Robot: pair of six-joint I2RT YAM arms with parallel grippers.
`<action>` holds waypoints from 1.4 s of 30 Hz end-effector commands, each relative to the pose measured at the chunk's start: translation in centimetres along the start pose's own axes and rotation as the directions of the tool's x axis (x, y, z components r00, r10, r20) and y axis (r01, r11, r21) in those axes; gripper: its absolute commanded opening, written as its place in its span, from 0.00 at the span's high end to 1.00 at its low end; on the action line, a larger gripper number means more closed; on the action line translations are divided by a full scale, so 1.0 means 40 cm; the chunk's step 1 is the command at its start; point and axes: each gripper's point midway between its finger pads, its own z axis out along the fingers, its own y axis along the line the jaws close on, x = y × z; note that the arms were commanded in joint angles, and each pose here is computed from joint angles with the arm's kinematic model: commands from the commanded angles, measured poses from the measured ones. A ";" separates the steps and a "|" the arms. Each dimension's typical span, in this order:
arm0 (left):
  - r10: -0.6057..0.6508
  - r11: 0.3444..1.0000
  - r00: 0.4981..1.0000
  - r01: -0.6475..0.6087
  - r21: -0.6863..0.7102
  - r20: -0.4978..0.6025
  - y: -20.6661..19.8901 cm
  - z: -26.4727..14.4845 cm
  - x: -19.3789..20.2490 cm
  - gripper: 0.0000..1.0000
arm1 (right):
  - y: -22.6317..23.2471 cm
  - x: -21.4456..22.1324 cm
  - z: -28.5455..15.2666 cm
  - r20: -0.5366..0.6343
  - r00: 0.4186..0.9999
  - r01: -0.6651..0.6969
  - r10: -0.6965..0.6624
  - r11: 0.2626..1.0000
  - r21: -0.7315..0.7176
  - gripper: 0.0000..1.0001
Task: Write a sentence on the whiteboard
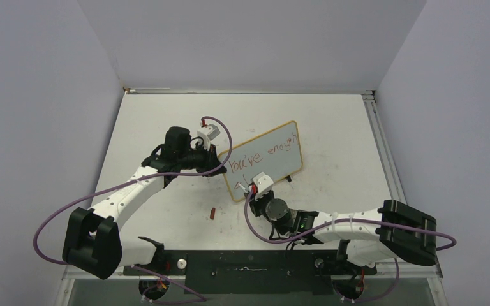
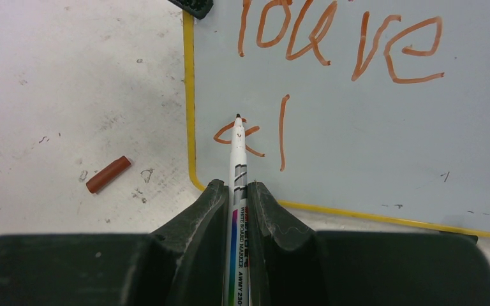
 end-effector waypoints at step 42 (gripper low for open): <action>-0.014 0.998 0.999 0.012 -0.055 -0.036 0.018 -0.010 0.017 1.00 | -0.030 -0.003 0.008 0.012 0.999 -0.042 0.041 0.996 0.082 0.95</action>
